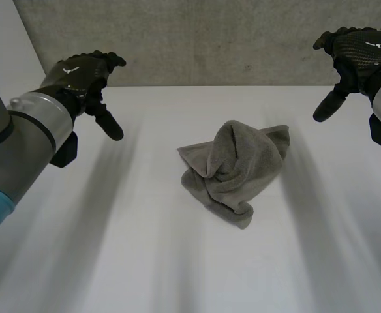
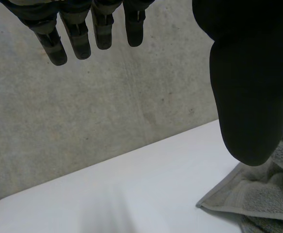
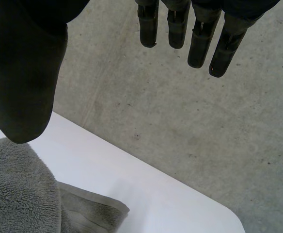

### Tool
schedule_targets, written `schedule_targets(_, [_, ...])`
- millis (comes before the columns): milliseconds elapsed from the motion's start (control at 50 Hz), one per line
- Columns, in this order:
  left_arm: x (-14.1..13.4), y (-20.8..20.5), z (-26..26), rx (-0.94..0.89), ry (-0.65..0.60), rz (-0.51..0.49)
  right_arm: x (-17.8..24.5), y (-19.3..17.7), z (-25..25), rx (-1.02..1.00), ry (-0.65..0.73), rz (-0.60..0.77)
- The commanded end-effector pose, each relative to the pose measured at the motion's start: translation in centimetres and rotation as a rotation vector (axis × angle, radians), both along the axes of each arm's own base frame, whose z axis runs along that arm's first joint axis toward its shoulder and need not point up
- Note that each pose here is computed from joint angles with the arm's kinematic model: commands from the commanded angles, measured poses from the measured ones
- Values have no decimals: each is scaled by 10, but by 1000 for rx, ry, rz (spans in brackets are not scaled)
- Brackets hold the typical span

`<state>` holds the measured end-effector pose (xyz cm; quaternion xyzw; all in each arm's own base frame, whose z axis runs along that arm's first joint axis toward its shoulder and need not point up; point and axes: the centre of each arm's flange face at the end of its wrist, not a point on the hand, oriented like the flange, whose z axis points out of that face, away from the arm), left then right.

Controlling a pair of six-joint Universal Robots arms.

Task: Fold the laundry

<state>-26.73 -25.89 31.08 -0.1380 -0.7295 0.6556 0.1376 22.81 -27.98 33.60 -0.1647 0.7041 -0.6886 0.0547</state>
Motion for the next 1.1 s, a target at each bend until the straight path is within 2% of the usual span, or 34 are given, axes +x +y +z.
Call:
schedule_targets(20, [-14, -7, -26, 25, -3, -37, -2, -2, 2, -12, 9, -6])
schedule_targets(120, [-59, -2, -71, 50, -5, -203, -2, -2, 4, -18, 8, -3])
schedule_targets(280, [-98, 1, -129, 69, -8, -315, -1, -2, 0, -7, 13, 3])
schedule_targets(520, [-131, 10, -189, 138, -54, -370, 1, 1, -7, 8, 36, 15])
schedule_targets(600, [-136, 4, -191, 113, -52, -320, 1, 3, -11, 16, 56, 18])
schedule_targets(740, [-134, -11, -174, 3, -18, -184, 4, 3, -23, 22, 106, 57])
schedule_targets(860, [-128, -12, -150, -41, 10, -157, 12, -2, -40, 75, 118, 122])
schedule_targets(920, [-116, -7, -136, -42, 11, -147, 15, -6, -53, 116, 119, 148])
schedule_targets(1020, [-74, 5, -109, -35, 5, -90, 20, -12, -81, 210, 119, 163])
schedule_targets(1060, [-64, 10, -104, -31, 2, -78, 21, -16, -90, 244, 101, 159])
schedule_targets(1100, [-53, 16, -99, -29, 1, -68, 23, -21, -103, 313, 19, 145])
